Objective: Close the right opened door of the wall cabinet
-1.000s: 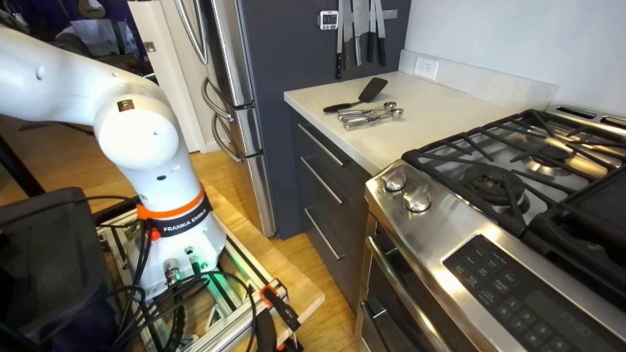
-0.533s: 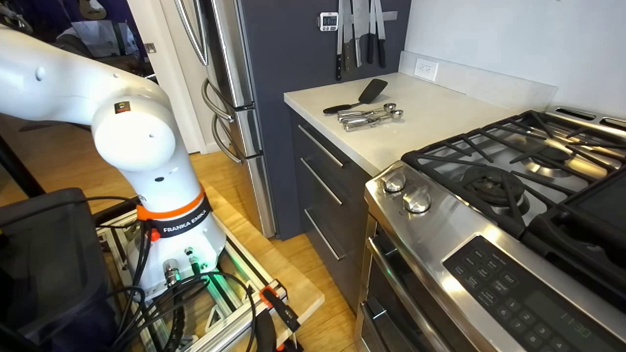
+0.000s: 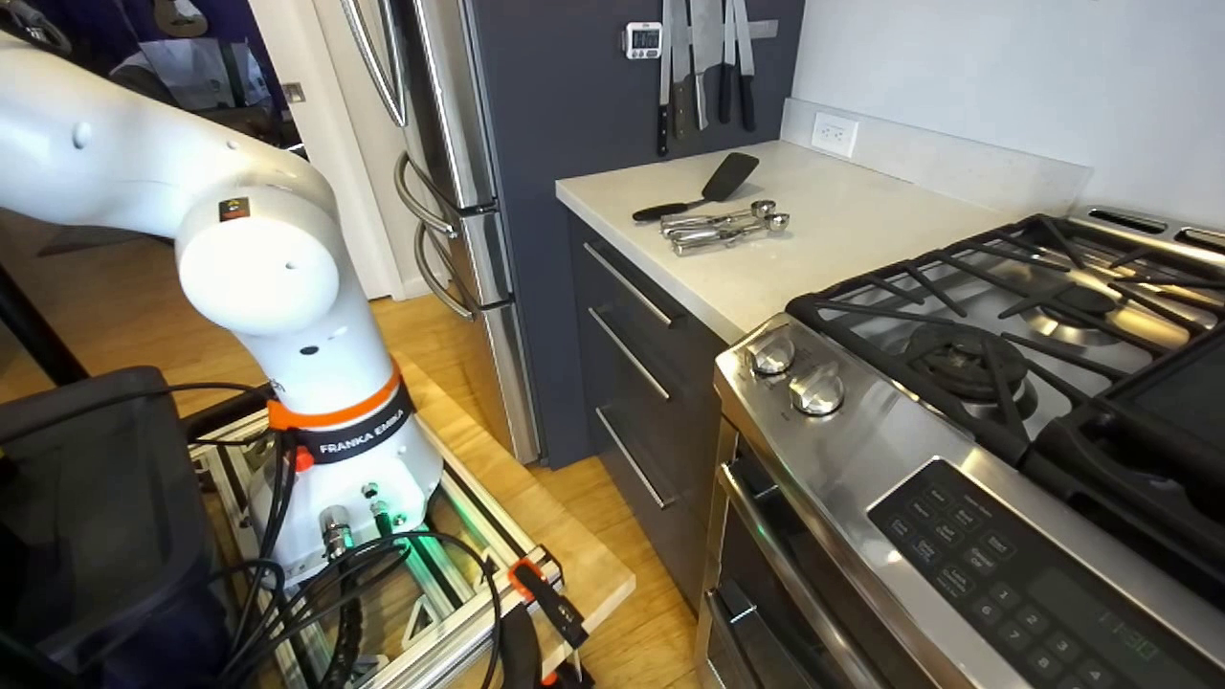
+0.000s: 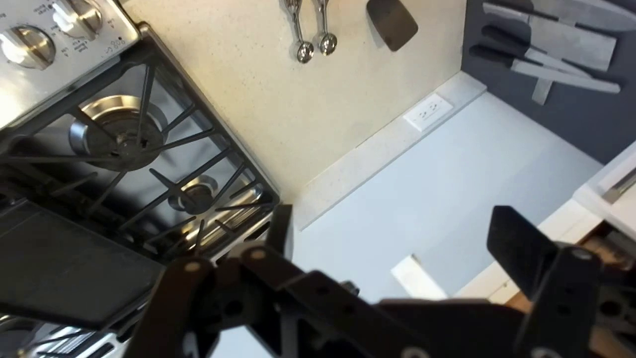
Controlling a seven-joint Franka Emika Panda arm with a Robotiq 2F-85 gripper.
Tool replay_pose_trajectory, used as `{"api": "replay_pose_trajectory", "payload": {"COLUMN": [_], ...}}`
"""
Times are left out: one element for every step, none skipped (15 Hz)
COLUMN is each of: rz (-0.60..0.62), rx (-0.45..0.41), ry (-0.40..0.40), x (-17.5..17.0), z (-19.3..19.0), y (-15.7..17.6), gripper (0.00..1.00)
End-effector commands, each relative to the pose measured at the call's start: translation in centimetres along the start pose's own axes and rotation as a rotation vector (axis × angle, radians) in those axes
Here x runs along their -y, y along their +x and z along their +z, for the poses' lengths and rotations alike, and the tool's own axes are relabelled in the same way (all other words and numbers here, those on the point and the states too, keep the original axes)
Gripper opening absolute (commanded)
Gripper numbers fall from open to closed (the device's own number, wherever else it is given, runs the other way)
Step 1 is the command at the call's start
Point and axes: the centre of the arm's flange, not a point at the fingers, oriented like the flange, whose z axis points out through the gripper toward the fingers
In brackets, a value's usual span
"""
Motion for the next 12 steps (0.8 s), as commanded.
{"api": "replay_pose_trajectory", "payload": {"rz": [0.175, 0.222, 0.259, 0.288, 0.313, 0.33, 0.337, 0.347, 0.355, 0.362, 0.37, 0.368], "rx": [-0.077, -0.107, -0.133, -0.17, -0.188, -0.207, -0.217, -0.235, -0.242, -0.258, -0.263, -0.264], "ry": [-0.019, -0.02, -0.019, -0.012, 0.004, 0.019, 0.043, 0.064, 0.081, 0.103, 0.124, 0.143], "x": [-1.9, -2.6, -3.2, -3.5, -3.5, -3.5, -3.0, -2.6, -2.1, -1.6, -1.1, -0.4], "z": [-1.9, -2.3, -2.4, -2.4, -2.4, -2.0, -1.7, -1.4, -1.1, -0.8, -0.6, -0.3], "y": [5.4, 6.5, 7.5, 8.4, 9.2, 9.8, 10.3, 10.8, 11.2, 11.7, 12.0, 12.1], "gripper": [1.0, 1.0, 1.0, 1.0, 1.0, 1.0, 1.0, 1.0, 1.0, 1.0, 1.0, 1.0]}}
